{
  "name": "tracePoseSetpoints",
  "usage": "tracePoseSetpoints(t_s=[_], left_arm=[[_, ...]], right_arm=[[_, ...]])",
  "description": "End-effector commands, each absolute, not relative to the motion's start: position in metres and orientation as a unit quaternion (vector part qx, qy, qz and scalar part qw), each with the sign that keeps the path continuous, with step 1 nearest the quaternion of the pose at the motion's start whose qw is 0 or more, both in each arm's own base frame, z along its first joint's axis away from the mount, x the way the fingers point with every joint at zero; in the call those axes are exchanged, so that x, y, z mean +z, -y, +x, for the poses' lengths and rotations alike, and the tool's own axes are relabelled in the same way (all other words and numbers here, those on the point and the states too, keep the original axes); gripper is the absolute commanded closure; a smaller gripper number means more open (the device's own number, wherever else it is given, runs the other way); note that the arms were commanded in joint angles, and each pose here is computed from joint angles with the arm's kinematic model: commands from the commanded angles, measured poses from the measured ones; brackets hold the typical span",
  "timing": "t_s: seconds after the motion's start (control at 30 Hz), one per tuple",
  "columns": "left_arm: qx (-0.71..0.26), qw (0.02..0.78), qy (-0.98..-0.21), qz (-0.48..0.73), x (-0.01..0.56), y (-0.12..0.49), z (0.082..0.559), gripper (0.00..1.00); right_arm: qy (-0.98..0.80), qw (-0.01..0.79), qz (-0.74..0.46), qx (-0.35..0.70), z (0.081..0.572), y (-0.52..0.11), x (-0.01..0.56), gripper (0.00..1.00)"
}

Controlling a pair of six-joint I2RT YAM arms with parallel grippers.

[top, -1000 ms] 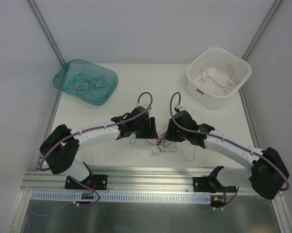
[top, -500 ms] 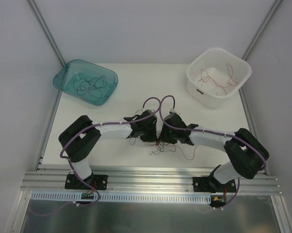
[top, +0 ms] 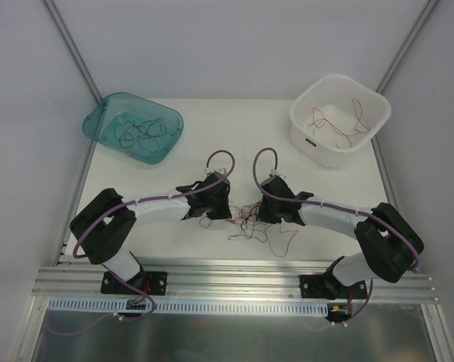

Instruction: Untangle the cables

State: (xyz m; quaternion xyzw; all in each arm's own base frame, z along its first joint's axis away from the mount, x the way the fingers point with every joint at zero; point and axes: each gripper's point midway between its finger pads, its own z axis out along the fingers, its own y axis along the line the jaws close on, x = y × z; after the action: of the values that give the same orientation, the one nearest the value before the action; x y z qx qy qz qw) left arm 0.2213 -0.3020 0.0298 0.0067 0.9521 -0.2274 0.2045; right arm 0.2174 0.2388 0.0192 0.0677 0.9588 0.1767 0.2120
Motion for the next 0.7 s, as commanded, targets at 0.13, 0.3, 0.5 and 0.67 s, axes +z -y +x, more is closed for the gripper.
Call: tracePoseSetpoints(t_s=[0.13,0.3,0.5,0.67], left_arm=[[-0.251,0.275,-0.927,-0.05,0.079,0.247,0.239,1.0],[-0.249,0.302,-0.915,-0.097,0.084,0.208,0.244,1.0],[-0.213,0.338,-0.903,-0.158,0.092,0.157,0.245,1.0],[-0.135,0.373,-0.898,-0.189,0.099,0.107,0.245,1.0]], right_arm=[[-0.959,0.236,0.119,0.099,0.219,-0.151,0.029,0.99],[-0.952,0.262,0.117,0.102,0.22,-0.129,0.05,0.99],[-0.942,0.293,0.139,0.085,0.222,-0.096,0.074,0.99],[-0.926,0.323,0.174,0.089,0.221,-0.063,0.103,0.99]])
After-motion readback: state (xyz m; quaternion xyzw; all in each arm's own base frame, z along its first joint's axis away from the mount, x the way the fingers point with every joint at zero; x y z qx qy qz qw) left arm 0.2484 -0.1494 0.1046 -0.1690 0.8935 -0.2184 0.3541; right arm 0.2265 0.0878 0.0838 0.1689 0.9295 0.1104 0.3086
